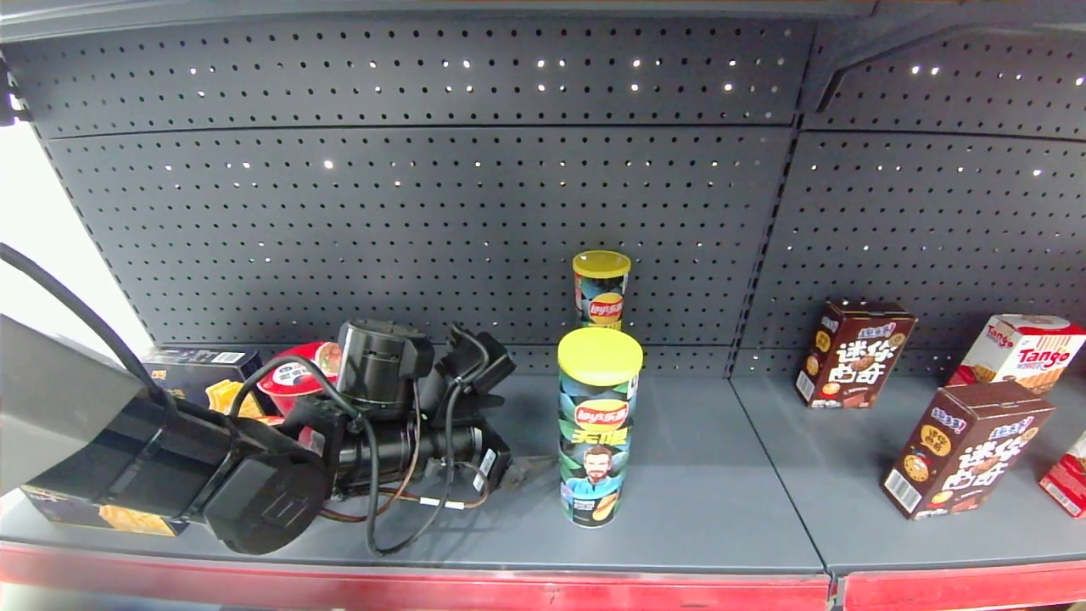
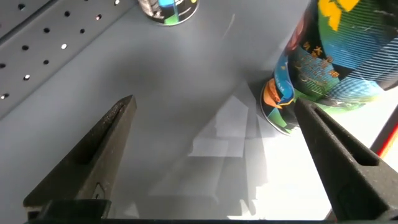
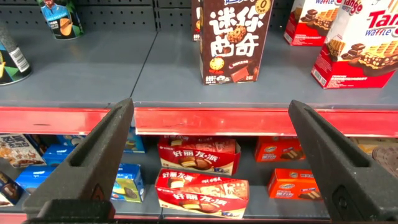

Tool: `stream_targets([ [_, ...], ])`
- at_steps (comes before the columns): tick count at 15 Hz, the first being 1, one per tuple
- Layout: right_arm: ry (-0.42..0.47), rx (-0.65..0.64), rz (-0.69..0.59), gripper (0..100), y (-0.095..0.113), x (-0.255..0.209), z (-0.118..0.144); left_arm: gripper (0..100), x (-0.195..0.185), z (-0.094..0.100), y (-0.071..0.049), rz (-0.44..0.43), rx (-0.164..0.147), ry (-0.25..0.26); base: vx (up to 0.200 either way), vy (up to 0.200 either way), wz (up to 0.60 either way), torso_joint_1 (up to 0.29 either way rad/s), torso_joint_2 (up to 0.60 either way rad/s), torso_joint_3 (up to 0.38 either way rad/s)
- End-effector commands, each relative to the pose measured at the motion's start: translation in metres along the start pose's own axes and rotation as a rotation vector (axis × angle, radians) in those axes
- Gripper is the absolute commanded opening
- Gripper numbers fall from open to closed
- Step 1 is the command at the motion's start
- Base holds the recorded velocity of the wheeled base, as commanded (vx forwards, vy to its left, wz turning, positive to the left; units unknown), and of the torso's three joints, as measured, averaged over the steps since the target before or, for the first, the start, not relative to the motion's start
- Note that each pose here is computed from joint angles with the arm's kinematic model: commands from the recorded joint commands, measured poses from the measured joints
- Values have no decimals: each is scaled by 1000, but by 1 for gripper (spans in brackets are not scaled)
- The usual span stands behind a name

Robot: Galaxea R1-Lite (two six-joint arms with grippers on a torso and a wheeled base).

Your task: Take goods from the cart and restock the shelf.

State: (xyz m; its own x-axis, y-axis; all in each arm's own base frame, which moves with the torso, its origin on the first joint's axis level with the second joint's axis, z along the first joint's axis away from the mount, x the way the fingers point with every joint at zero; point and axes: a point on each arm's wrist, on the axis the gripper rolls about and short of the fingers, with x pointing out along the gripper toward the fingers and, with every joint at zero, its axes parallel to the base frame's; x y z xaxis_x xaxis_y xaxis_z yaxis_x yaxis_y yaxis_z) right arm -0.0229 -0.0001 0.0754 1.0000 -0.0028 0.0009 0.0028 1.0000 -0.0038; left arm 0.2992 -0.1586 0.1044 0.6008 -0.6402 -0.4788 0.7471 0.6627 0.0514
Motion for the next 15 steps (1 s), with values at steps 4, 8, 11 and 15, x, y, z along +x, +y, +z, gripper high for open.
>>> stream_targets([
  [4,1,-1,0,100,0,0,0,100,1,1,-2,-2,3,-2,0,0,0,0,0,0],
  [8,1,-1,0,100,0,0,0,100,3,2,-5,-11,8,-3,0,0,0,0,0,0],
  [11,1,-1,0,100,0,0,0,100,3,2,-5,-11,8,-1,0,0,0,0,0,0],
  [15,2,-1,0,100,0,0,0,100,4,3,-8,-20,12,-2,0,0,0,0,0,0],
])
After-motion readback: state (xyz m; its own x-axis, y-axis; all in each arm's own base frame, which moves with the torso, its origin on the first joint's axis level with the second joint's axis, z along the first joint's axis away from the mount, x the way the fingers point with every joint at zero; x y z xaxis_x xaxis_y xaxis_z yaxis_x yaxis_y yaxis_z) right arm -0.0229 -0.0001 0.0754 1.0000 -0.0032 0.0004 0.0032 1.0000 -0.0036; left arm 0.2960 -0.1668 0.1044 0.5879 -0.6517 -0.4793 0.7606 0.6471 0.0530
